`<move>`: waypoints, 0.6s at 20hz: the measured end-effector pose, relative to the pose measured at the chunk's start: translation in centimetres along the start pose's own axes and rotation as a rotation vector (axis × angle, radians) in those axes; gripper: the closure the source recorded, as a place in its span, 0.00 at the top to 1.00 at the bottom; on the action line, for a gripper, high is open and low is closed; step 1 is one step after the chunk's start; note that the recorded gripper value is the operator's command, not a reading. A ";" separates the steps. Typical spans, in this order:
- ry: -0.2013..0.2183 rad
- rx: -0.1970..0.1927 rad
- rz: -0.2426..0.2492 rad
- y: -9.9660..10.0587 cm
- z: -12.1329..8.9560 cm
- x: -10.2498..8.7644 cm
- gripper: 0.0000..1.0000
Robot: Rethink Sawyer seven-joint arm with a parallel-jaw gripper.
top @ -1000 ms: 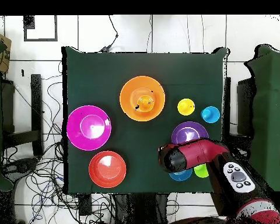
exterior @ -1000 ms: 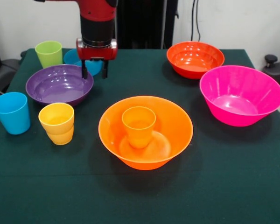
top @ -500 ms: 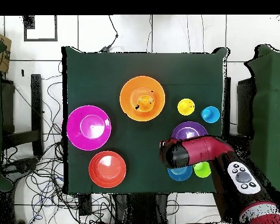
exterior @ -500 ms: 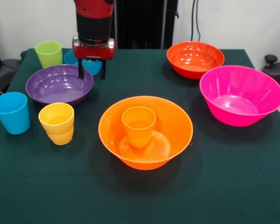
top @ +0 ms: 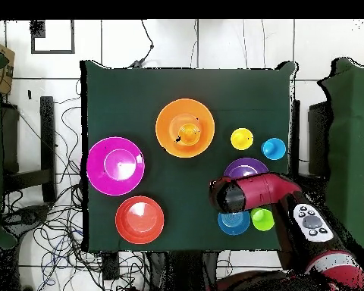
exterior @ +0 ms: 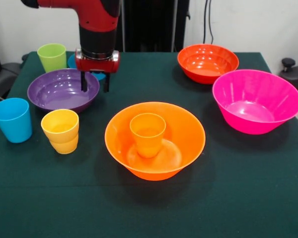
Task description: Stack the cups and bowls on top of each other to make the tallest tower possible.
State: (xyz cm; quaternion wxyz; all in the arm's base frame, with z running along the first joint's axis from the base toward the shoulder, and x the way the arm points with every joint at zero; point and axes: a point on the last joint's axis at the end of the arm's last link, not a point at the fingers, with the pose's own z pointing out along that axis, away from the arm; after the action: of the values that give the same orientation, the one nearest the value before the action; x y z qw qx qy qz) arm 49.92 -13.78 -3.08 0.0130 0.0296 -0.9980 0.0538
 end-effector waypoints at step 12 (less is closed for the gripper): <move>0.061 -0.016 0.017 0.0 2.8 2.3 1.00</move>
State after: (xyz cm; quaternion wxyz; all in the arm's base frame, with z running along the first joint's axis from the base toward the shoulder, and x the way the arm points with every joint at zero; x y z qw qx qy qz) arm 47.58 -14.23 -5.76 0.0434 0.0192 -0.9978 0.0469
